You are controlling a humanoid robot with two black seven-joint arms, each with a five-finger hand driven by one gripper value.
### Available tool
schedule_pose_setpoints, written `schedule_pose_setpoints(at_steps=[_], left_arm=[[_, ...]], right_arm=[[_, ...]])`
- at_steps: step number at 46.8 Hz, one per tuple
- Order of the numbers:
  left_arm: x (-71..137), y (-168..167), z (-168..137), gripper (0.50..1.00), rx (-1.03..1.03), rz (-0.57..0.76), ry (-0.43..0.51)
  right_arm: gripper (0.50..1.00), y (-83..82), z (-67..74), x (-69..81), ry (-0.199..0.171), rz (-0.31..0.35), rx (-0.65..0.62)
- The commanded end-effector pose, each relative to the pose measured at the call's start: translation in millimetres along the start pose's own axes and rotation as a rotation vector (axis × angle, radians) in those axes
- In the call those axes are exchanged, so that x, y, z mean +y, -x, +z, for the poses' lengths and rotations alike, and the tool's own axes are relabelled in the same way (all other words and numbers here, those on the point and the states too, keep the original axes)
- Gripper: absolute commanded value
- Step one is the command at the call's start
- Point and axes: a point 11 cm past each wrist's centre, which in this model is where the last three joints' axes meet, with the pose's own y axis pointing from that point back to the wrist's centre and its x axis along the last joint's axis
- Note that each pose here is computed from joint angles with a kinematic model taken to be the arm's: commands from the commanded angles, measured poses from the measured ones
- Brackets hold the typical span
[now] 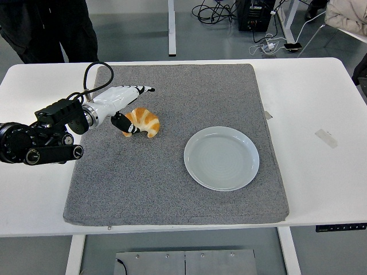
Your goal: Place the bread on the plate
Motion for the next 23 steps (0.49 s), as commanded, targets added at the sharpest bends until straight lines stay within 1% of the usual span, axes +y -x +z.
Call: schedule_pose_setpoints(at_steps=[1,23], left_arm=[[-0.4,1.2,-0.8,0.972,-0.001,-0.001,-0.001],[-9.2,16.3,-10.5,0.971,-0.041,-0.017,-0.03]], right_arm=[[1.0,0.0,0.0,0.0,0.0,0.0,0.0],[1.0,0.0,0.0,0.0,0.0,0.0,0.0]])
